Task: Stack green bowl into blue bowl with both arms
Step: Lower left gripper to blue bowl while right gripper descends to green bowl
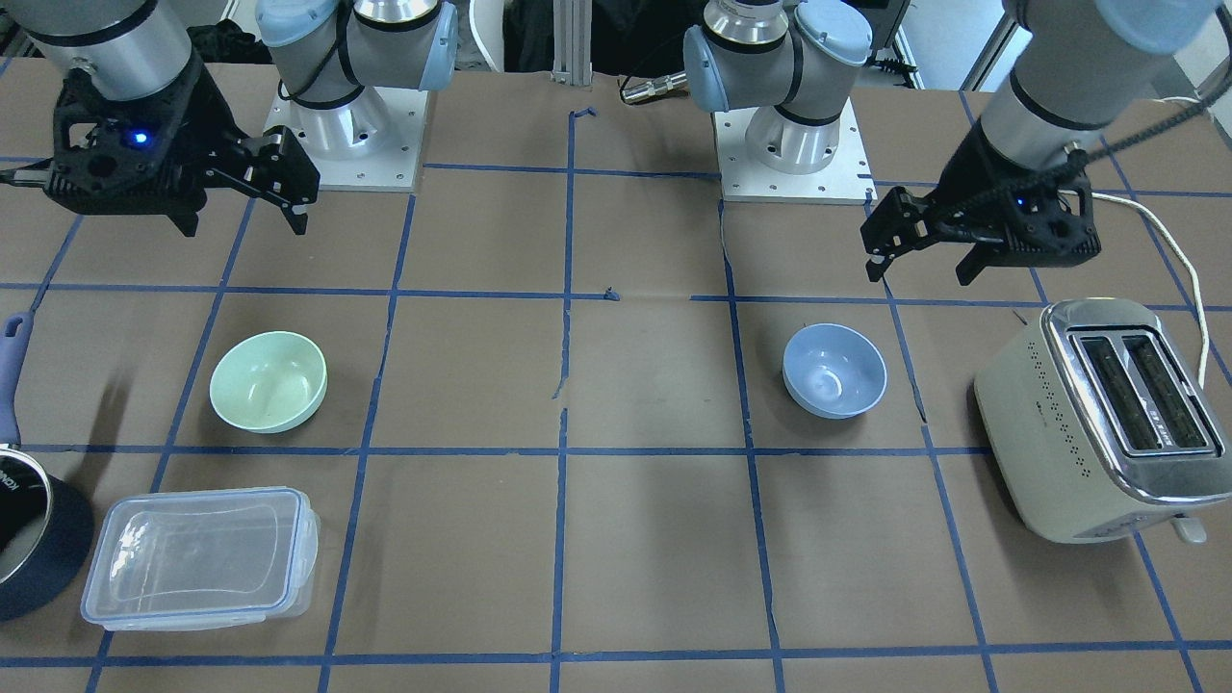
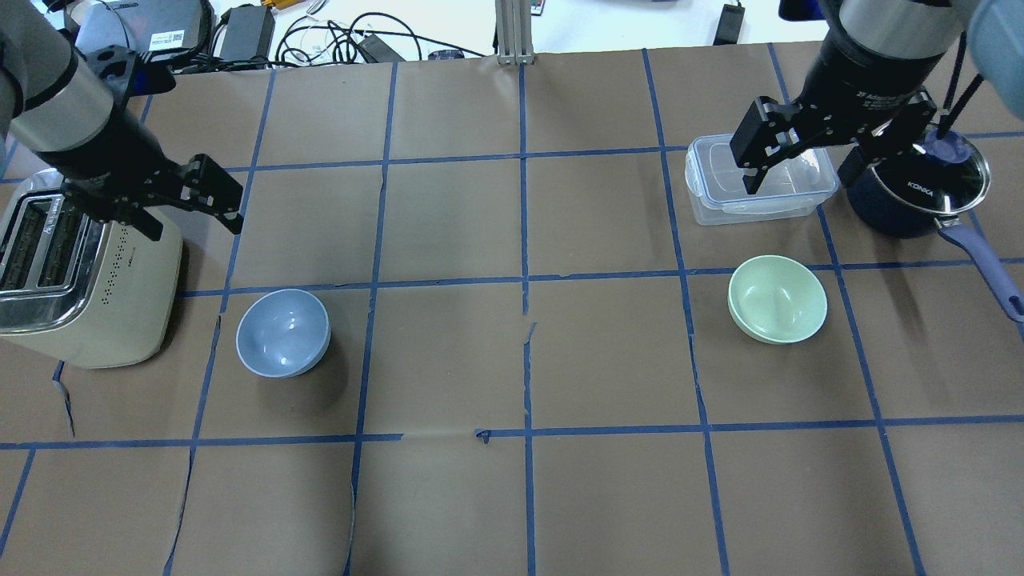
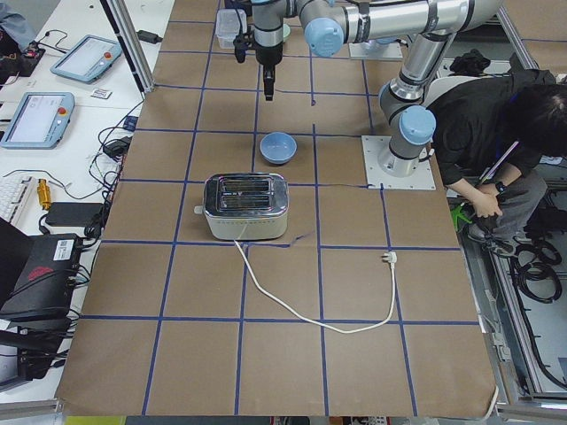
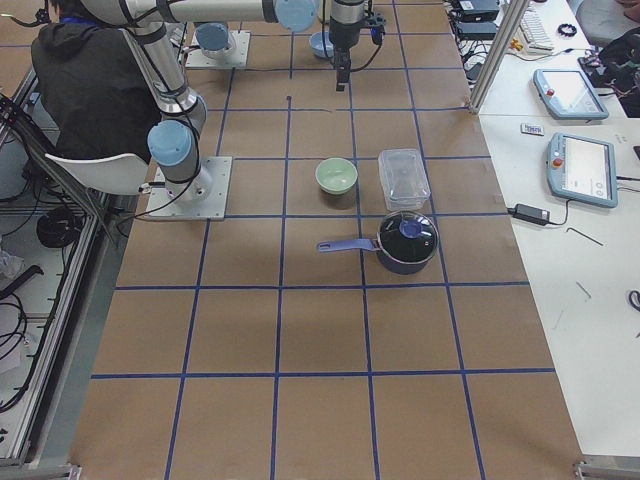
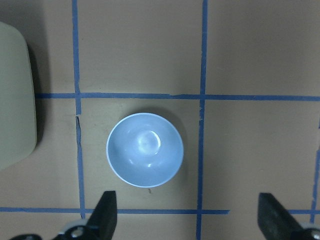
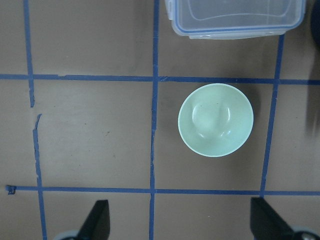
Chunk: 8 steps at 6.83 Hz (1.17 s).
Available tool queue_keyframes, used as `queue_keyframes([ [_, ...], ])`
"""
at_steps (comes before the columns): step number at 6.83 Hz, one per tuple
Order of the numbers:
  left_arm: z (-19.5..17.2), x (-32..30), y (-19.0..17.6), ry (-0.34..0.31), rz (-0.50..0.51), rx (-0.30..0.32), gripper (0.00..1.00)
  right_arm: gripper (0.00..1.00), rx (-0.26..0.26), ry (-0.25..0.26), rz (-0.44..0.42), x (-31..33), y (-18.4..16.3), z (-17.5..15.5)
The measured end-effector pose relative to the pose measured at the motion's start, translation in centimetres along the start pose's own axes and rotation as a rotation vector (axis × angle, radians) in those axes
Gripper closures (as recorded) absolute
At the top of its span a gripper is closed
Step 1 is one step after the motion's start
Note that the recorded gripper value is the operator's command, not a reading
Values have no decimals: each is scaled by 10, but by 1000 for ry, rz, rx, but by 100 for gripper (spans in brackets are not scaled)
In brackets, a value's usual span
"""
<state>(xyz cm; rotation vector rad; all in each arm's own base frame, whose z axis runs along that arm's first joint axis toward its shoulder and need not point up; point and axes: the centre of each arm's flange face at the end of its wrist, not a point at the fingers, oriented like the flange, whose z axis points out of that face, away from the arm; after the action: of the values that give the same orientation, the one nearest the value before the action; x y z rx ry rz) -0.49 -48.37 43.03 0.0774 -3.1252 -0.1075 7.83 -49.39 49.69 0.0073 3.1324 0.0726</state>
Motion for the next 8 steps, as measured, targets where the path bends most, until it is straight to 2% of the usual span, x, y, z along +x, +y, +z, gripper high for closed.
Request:
queue_keyframes([
  [1,44,-24,1,10,-28,-30,0,0,-9,-10,80,45,-8,4],
  [2,89,-34,1,11,-46,-32,0,0,-36,-5,143,81,-13,16],
  [4,165,-38,2,9,-60,-28,0,0,-119,2,217,133,-29,75],
  [5,191,-39,1,8,-60,-38,18,0,-141,-7,210,145,-31,108],
  [6,213,-41,0,5,-60,-58,55,0,-154,-15,171,150,-28,137],
  [7,230,-43,-2,2,-60,-81,82,0,-150,-17,141,151,-26,165],
  [8,239,-44,-3,3,-60,-87,93,0,-141,-16,128,151,-26,192],
])
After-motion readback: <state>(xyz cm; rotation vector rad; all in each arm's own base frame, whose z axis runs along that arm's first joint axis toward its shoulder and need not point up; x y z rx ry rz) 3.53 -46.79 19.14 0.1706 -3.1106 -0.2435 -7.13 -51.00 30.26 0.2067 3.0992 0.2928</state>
